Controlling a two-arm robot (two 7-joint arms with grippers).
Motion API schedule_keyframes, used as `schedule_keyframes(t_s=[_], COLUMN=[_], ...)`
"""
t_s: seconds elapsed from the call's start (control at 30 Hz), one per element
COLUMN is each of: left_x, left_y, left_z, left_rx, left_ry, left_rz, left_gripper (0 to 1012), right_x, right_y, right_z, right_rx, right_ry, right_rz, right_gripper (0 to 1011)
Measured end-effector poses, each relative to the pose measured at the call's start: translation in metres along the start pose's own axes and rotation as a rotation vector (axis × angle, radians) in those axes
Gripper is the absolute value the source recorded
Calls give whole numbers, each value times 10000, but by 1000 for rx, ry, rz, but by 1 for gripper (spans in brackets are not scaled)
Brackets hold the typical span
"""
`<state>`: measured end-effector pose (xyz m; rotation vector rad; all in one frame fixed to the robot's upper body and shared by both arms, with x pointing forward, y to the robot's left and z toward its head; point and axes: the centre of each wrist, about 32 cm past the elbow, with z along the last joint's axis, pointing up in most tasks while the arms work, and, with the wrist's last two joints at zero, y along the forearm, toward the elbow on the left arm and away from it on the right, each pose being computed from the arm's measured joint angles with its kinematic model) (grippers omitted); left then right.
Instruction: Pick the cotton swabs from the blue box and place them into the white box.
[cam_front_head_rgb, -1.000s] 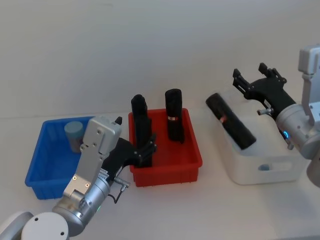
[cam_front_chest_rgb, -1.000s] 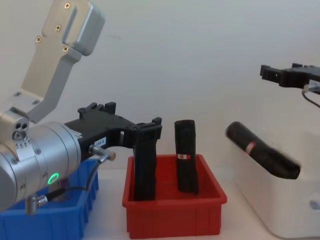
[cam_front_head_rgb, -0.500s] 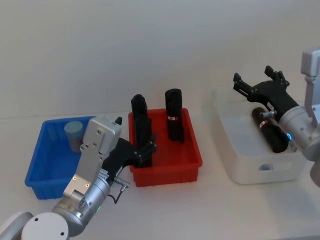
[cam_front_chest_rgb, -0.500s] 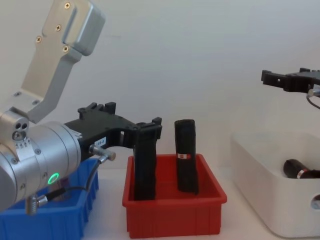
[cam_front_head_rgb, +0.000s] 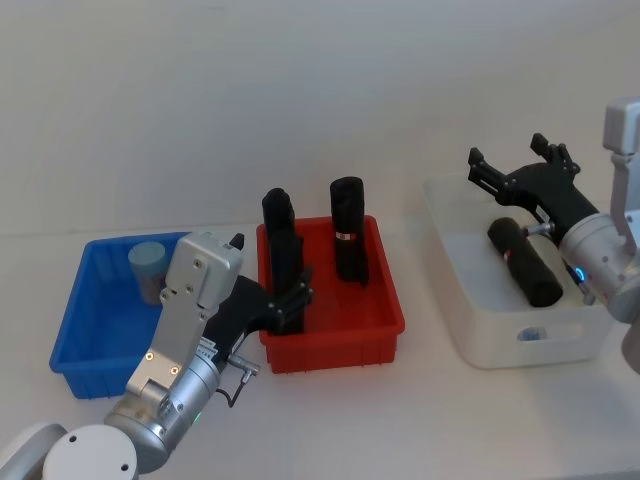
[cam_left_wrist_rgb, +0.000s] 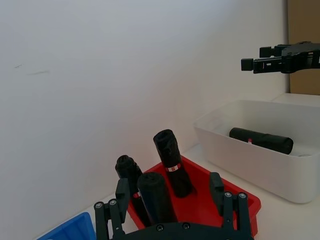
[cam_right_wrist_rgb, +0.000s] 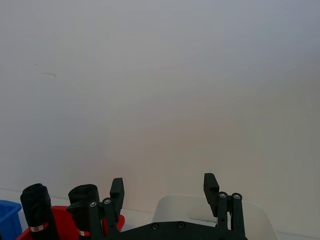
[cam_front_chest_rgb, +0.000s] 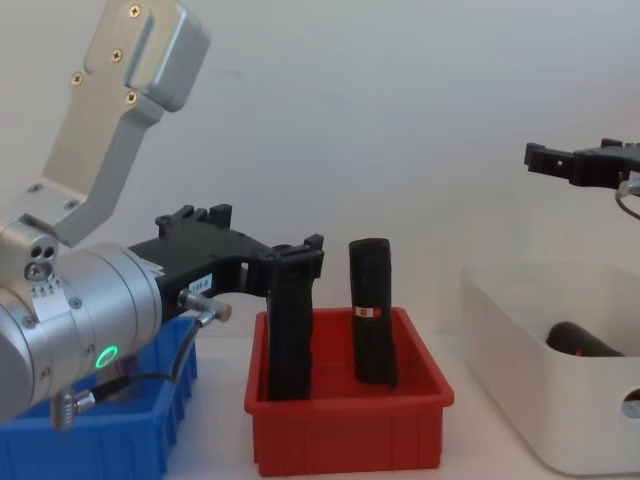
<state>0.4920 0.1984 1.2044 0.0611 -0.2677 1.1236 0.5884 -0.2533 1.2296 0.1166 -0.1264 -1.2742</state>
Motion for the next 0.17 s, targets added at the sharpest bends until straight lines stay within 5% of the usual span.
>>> schedule_keyframes(t_s=[0.17], left_x=[0], left_y=[0], left_z=[0], left_rx=[0], left_ry=[0], left_rz=[0], left_gripper=[1004], right_x=[3], right_y=[-1], right_z=[-1], right_rx=[0], right_ry=[0], right_rz=[0], right_gripper=[1002])
